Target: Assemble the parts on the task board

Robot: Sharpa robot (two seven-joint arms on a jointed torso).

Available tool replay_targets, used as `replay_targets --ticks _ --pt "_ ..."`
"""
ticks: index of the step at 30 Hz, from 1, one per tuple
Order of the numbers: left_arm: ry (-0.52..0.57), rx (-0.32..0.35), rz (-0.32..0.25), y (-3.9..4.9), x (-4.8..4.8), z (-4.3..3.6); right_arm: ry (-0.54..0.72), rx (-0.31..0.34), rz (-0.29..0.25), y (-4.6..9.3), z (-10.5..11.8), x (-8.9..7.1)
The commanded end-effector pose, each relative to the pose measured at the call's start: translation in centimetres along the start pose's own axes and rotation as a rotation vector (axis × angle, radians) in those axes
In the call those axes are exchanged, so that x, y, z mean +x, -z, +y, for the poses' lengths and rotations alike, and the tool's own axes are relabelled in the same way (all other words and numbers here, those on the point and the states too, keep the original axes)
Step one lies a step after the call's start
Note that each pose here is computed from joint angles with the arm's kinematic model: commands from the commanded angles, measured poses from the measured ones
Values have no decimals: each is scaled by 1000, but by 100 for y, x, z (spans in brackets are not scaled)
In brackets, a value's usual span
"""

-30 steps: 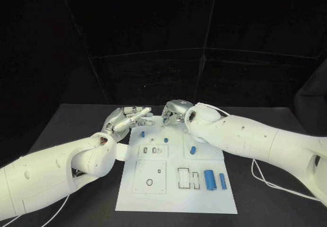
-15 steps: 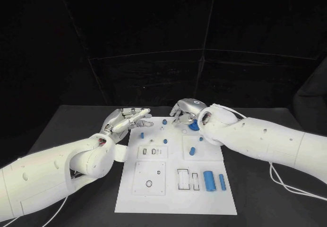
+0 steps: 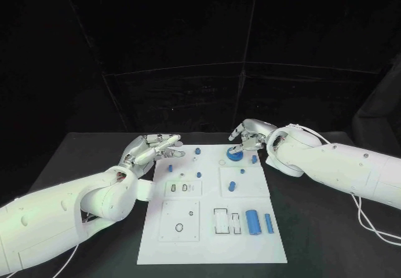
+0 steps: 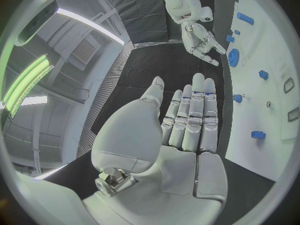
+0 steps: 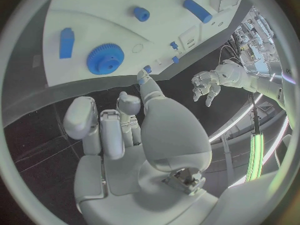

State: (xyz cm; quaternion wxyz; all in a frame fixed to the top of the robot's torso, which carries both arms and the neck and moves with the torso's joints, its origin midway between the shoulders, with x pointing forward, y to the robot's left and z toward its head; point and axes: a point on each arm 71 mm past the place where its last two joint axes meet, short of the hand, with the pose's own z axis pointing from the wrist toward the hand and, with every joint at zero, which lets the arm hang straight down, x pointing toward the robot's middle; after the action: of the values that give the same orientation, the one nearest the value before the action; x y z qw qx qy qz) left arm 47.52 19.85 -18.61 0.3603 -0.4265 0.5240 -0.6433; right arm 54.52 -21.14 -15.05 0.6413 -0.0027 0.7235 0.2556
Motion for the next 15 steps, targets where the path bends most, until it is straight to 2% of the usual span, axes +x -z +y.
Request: replay_targets --ticks 1,8,15 --pt "6 1 22 -8 21 -8 -7 65 86 9 -56 38" --pt "11 -10 33 -11 33 10 70 113 130 -4 -107 66" --pt "11 -15 35 -8 28 23 100 140 135 -43 -138 76"
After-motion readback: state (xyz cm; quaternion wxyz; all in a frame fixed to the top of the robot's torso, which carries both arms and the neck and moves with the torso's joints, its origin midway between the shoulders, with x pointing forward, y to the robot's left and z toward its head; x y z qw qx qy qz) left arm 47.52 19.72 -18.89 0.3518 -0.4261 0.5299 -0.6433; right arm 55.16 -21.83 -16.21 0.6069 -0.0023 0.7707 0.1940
